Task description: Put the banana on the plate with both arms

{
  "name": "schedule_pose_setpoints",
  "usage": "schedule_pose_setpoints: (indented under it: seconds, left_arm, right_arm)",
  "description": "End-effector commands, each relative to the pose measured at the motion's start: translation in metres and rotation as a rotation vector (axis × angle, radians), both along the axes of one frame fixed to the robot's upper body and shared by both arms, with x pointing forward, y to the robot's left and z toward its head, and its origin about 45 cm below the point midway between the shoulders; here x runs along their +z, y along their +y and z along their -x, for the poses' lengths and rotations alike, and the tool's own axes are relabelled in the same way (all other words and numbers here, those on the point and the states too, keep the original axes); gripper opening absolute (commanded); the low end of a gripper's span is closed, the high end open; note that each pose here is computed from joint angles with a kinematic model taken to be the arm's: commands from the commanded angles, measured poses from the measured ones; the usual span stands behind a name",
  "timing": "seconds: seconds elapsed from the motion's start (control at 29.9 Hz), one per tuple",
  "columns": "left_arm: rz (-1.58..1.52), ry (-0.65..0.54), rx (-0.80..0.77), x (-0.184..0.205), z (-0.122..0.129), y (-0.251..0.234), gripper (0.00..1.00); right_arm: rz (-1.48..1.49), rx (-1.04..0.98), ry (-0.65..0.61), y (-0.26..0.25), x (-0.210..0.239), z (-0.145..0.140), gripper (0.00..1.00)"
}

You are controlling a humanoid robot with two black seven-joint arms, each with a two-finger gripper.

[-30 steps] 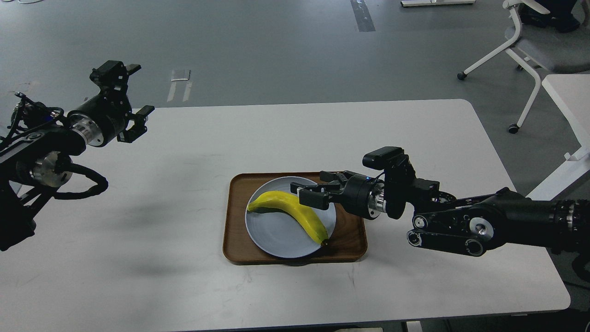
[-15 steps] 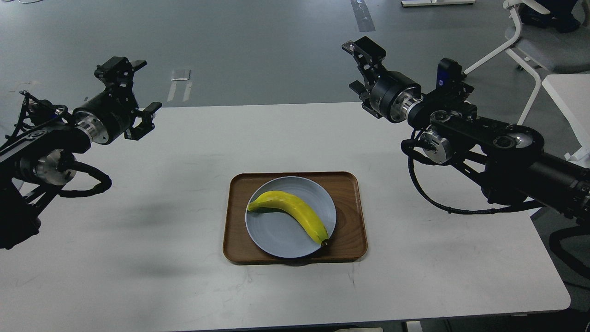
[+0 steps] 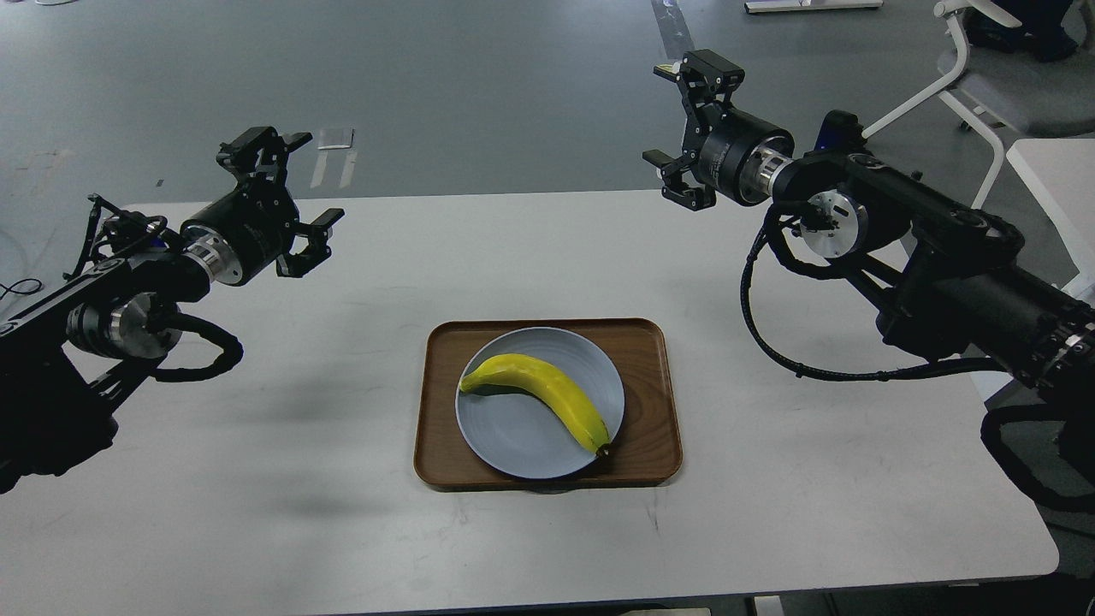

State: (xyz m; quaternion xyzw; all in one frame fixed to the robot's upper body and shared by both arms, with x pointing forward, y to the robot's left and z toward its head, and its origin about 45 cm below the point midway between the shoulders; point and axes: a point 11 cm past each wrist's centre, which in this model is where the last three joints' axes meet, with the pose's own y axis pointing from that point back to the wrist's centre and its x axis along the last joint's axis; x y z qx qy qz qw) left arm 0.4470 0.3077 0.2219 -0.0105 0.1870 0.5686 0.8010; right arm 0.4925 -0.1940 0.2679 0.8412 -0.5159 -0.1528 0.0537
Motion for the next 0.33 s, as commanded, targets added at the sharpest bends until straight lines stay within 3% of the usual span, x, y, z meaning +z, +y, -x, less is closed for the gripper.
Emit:
schedule_pose_setpoints:
  seconds: [0.0,0.3]
  left_arm:
    - [0.000,0.002,0.004,-0.0023,0.0014,0.0014,0.98]
    - [-0.007,0.001,0.008,-0.0022,0.0020,0.0052,0.98]
  right_arm:
    - [0.013,0.008,0.009,0.0005,-0.0073,0.0029,1.00]
    - [0.013,0.006,0.028,-0.0011,-0.0172,0.0070,1.00]
